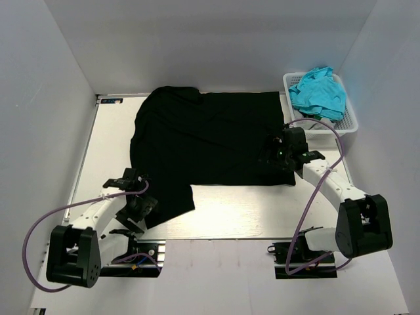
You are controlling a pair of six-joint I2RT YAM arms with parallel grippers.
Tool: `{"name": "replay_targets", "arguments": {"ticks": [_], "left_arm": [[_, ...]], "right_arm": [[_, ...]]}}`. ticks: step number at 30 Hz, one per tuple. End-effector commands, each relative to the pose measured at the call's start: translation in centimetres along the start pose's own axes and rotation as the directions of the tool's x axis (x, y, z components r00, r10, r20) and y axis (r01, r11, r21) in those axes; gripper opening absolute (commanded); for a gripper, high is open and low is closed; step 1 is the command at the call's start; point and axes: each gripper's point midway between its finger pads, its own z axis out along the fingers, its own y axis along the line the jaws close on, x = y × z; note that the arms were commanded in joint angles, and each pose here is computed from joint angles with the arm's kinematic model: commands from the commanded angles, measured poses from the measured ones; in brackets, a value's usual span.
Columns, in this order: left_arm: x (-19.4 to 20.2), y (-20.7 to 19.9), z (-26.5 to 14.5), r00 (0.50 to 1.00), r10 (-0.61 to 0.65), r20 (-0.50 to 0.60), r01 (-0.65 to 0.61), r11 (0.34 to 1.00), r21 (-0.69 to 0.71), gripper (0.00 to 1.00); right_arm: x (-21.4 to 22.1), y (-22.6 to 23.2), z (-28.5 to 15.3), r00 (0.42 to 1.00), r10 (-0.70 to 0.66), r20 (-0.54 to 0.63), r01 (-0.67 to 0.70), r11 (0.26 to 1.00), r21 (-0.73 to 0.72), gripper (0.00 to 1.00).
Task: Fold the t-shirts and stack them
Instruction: Grap the side of the flattened tshirt closest away from the robot with both arms
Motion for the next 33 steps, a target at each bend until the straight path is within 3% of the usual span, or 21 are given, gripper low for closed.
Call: {"name": "replay_targets", "arguments": {"ticks": [1, 4, 7, 8, 10, 11, 12, 23, 33], "left_arm": [[-0.6, 0.1, 1.0, 0.999, -0.021, 0.039, 0.023, 0.999, -0.032, 0.94], [-0.8, 0.7, 1.4, 0.998, -0.017, 0.053, 0.021, 0.997, -0.076, 0.77], [-1.0, 0.8, 1.4, 0.998, -0.016, 0.064, 0.022, 0.996, -0.081, 0.45], [-1.1, 0.4, 1.2, 0.997, -0.017, 0.069, 0.022, 0.997, -0.072, 0.29], [-1.2, 0.2, 1.2, 0.997, -0.017, 0.073, 0.022, 0.998, -0.063, 0.18], [-1.3, 0.1, 1.1, 0.997, -0.027, 0.078, 0.031, 0.998, -0.053, 0.04], [-1.3, 0.1, 1.3, 0.997, -0.027, 0.079, 0.031, 0.998, -0.051, 0.00], [-1.3, -0.6, 0.6, 0.997, 0.001, 0.078, 0.000, 1.000, -0.003, 0.00], [-1.4, -1.6, -0.1, 0.997, 0.021, 0.071, -0.023, 0.999, 0.025, 0.00]], "right_arm": [[-2.2, 0.3, -0.2, 0.998, -0.006, 0.055, 0.006, 1.000, 0.000, 0.90], [-1.8, -0.3, 0.2, 0.999, 0.009, 0.033, -0.010, 1.000, 0.017, 0.90], [-1.4, -0.8, 0.1, 1.000, 0.025, 0.018, -0.026, 0.999, 0.032, 0.90], [-1.4, -1.8, 0.0, 0.999, 0.029, 0.029, -0.032, 0.996, 0.083, 0.90], [-0.7, -2.9, -0.2, 0.999, 0.039, 0.017, -0.041, 0.993, 0.114, 0.90], [-0.7, -3.4, -0.5, 0.999, 0.046, 0.023, -0.049, 0.990, 0.133, 0.90], [0.1, -4.2, -0.7, 0.998, 0.056, 0.006, -0.057, 0.985, 0.161, 0.90], [5.1, -10.6, -4.2, 0.989, 0.148, -0.024, -0.126, 0.910, 0.396, 0.90], [5.4, -11.0, -0.3, 0.983, 0.179, -0.045, -0.152, 0.924, 0.350, 0.90]]}}
